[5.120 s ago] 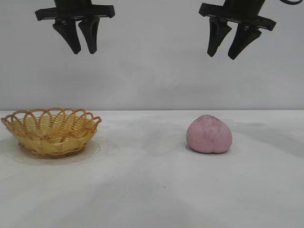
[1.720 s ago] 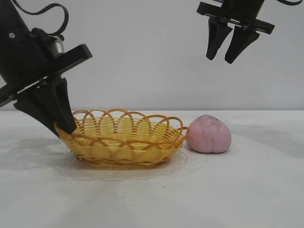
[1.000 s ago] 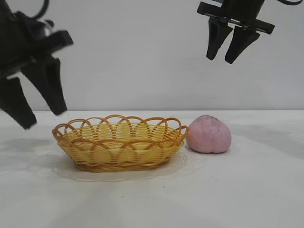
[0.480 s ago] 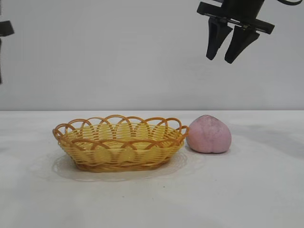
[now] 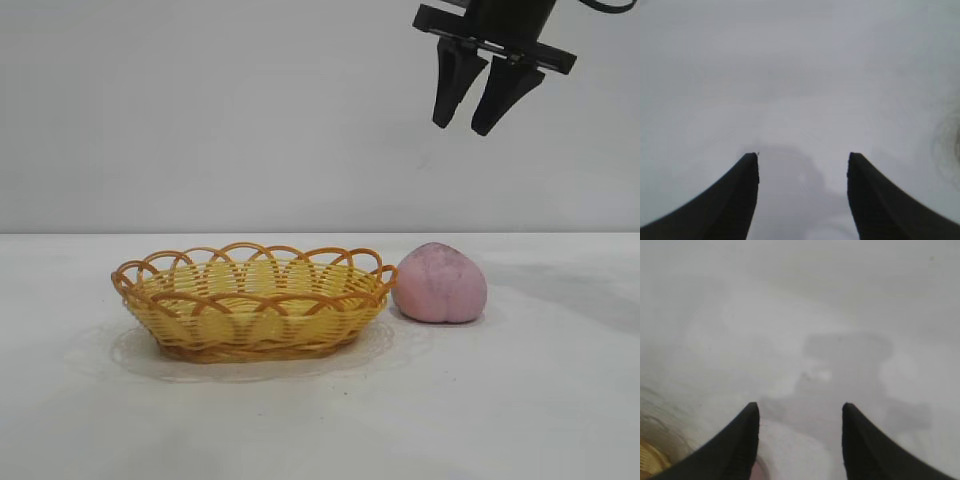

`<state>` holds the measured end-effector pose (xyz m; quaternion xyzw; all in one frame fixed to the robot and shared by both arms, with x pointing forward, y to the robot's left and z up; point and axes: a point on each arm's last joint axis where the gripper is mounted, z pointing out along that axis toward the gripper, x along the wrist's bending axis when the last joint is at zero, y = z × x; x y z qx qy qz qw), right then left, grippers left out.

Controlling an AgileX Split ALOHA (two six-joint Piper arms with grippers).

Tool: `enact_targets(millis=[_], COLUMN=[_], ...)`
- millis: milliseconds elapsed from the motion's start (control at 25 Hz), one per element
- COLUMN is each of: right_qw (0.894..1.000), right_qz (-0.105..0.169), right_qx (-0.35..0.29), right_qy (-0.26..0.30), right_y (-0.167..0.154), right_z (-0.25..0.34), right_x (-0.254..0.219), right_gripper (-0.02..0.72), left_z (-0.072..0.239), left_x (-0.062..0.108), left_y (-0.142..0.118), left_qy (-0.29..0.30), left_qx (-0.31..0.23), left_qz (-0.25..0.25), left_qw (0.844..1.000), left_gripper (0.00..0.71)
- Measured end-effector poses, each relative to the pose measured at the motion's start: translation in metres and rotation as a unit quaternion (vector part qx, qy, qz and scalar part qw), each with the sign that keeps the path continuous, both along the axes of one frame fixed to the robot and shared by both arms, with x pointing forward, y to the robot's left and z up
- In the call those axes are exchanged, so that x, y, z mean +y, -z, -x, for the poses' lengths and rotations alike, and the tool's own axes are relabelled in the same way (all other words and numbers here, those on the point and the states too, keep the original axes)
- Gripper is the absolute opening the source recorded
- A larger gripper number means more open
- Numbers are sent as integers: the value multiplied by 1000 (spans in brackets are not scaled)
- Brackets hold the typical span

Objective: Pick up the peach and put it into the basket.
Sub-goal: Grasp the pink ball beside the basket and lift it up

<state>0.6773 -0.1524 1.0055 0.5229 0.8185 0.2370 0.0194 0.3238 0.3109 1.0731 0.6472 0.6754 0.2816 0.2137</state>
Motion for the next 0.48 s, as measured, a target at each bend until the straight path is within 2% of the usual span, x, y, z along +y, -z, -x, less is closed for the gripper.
enact_targets(millis=[200,480], right_qw=[1000,999], right_qz=[-1,5], right_qx=[0,17], right_qy=[-18,-34], right_y=[4,6], right_z=[3,8], right_x=[14,20], right_gripper=[363,363], left_z=[52,80], left_x=[-1,-4], left_y=[15,28], left_qy=[-6,11], left_qx=[-32,-113], left_qz=[11,17], left_qw=[999,993], left_gripper=[351,351])
